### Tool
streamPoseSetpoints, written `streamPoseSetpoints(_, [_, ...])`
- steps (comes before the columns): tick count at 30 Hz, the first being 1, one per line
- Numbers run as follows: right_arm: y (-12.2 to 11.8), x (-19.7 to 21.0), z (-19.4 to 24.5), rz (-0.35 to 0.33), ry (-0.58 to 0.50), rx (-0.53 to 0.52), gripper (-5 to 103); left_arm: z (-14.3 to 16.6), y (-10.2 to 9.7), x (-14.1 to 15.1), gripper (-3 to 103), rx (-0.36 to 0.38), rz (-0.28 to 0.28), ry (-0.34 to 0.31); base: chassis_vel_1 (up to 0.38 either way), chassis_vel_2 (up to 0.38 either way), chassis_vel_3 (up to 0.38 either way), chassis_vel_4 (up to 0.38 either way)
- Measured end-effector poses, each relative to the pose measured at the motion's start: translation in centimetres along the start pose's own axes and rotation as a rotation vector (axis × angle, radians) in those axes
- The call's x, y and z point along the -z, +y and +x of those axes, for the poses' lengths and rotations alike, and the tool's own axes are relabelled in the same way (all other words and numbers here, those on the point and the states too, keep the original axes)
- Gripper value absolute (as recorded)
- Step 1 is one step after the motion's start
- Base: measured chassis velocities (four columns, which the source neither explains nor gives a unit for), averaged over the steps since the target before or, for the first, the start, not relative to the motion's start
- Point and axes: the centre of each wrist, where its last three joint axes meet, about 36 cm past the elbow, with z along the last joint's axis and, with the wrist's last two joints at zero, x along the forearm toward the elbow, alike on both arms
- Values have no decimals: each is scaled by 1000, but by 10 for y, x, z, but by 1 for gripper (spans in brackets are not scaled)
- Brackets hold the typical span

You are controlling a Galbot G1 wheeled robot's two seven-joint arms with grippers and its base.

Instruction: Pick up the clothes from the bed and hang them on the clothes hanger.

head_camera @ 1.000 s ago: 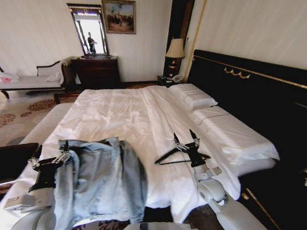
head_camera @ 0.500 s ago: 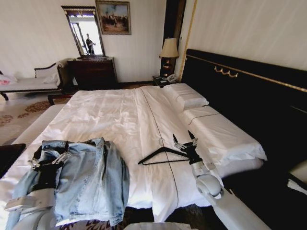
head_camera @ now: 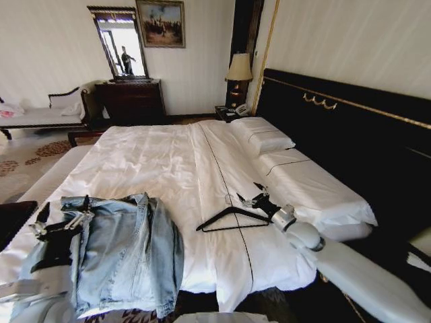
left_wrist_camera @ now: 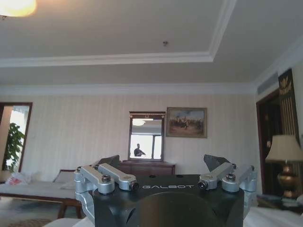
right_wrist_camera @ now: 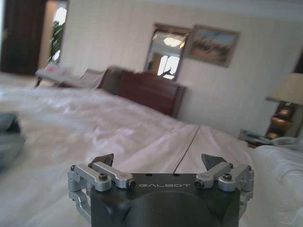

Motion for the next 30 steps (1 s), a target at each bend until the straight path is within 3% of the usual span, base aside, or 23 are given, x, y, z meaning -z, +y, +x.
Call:
streamPoseSetpoints(1, [0,0,0,0,0,0,100,0,0,0,100,0,0,0,0,0,0,0])
streamPoseSetpoints(5, [-40,4,0,63,94,161,100,-4,-19,24,100,-33,45,-35,0,0,0,0])
streamPoseSetpoints(10, [-69,20,-8,110,175,226,100,2,-37,26,100,-53,65,-24,0,0,0,0])
streamPoseSetpoints(19, [-88,-8,-23,108,274,299,100,3,-46,21,100,-64,69,-18,0,0,0,0])
streamPoseSetpoints(30, [-92,-43,-38,74,324,368,100,4,-46,20,100,-65,58,-14,0,0,0,0])
